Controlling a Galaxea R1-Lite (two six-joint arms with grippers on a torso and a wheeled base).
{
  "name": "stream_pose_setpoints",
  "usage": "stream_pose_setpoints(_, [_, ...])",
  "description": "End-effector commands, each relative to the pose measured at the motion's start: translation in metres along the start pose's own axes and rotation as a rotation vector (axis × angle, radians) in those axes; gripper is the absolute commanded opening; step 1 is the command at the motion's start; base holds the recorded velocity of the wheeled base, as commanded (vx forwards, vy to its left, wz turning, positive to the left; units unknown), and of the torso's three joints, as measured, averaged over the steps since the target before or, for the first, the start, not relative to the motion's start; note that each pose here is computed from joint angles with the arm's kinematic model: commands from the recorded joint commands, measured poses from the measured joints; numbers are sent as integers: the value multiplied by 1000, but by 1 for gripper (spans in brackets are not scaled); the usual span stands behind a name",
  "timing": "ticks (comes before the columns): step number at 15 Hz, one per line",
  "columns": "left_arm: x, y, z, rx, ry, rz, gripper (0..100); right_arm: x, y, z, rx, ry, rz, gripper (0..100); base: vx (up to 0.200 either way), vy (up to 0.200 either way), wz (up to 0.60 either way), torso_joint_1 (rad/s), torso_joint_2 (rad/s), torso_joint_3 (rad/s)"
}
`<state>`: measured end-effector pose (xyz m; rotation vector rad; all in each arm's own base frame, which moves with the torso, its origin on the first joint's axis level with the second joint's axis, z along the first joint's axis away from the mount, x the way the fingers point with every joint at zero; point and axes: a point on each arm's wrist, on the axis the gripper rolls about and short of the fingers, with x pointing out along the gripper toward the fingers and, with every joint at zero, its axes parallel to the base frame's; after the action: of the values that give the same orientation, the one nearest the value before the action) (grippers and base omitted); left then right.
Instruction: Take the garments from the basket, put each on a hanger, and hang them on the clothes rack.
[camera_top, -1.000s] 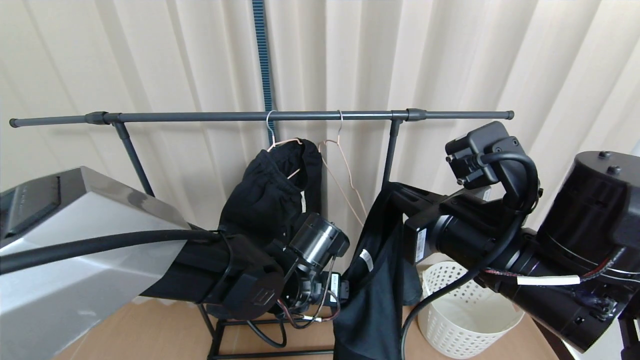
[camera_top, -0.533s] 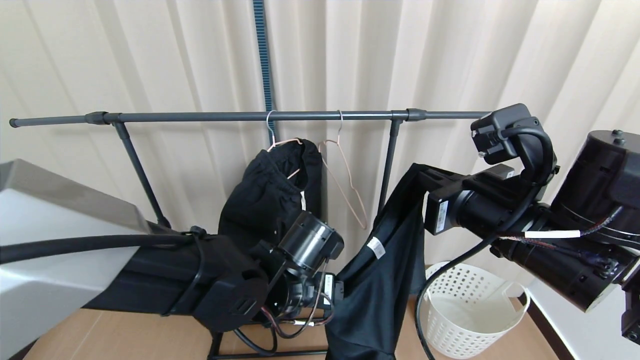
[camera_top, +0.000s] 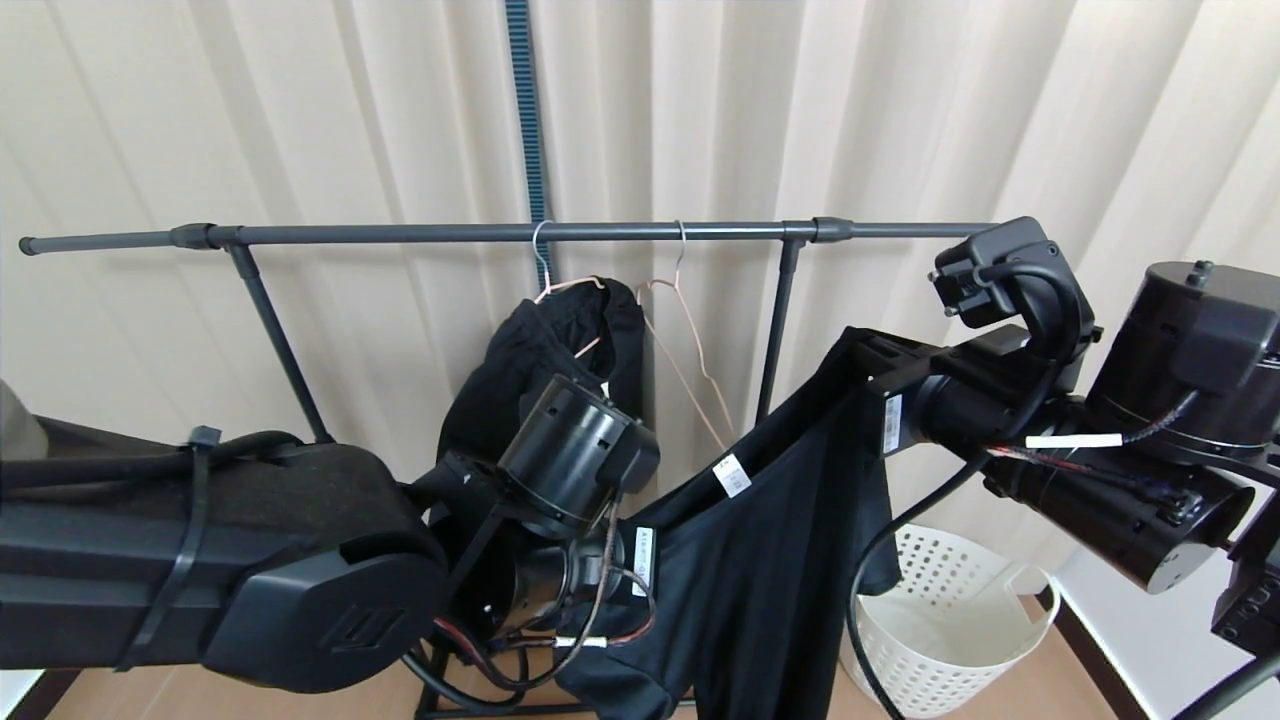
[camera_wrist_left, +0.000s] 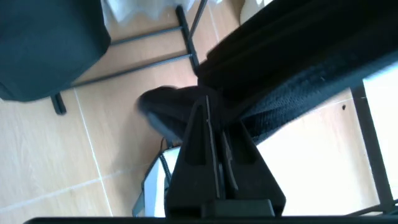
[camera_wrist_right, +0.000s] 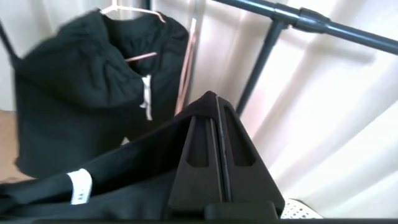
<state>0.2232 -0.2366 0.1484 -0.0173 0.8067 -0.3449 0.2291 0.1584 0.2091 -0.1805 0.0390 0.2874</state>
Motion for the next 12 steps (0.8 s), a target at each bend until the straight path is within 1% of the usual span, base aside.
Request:
stream_pose_setpoints(1, [-20,3,8,12,-37,-18,0,5,-5,-5,-22,21,-21,0,0,0,0,0,0,0])
stream_pose_setpoints(2, [-29,4,13,34,-39,-15,0,5,-7,-8,-56,34,-31,0,0,0,0,0,0,0])
stream_pose_setpoints(4, [-35,3,22,49,-43,-11,0,4,-9,-11,-105,51,-39,0,0,0,0,0,0,0])
stream_pose_setpoints(6, [-41,5,34,78,-43,3,0,-4,-11,-17,-182,106,-33,0,0,0,0,0,0,0])
stream_pose_setpoints(7, [-43,7,40,86,-54,7,0,-13,-13,-16,-202,151,-50,0,0,0,0,0,0,0])
stream_pose_setpoints(8, [-43,7,41,89,-57,9,0,-15,-13,-16,-207,162,-53,0,0,0,0,0,0,0])
stream_pose_setpoints(9, [-43,10,46,127,-68,14,0,-31,-11,-12,-243,231,-9,0,0,0,0,0,0,0])
stream_pose_setpoints(11, [-45,8,50,142,-83,9,0,-41,-3,-11,-284,297,49,0,0,0,0,0,0,0])
stream_pose_setpoints(12, [-46,8,51,148,-87,8,0,-41,-3,-11,-284,297,49,0,0,0,0,0,0,0])
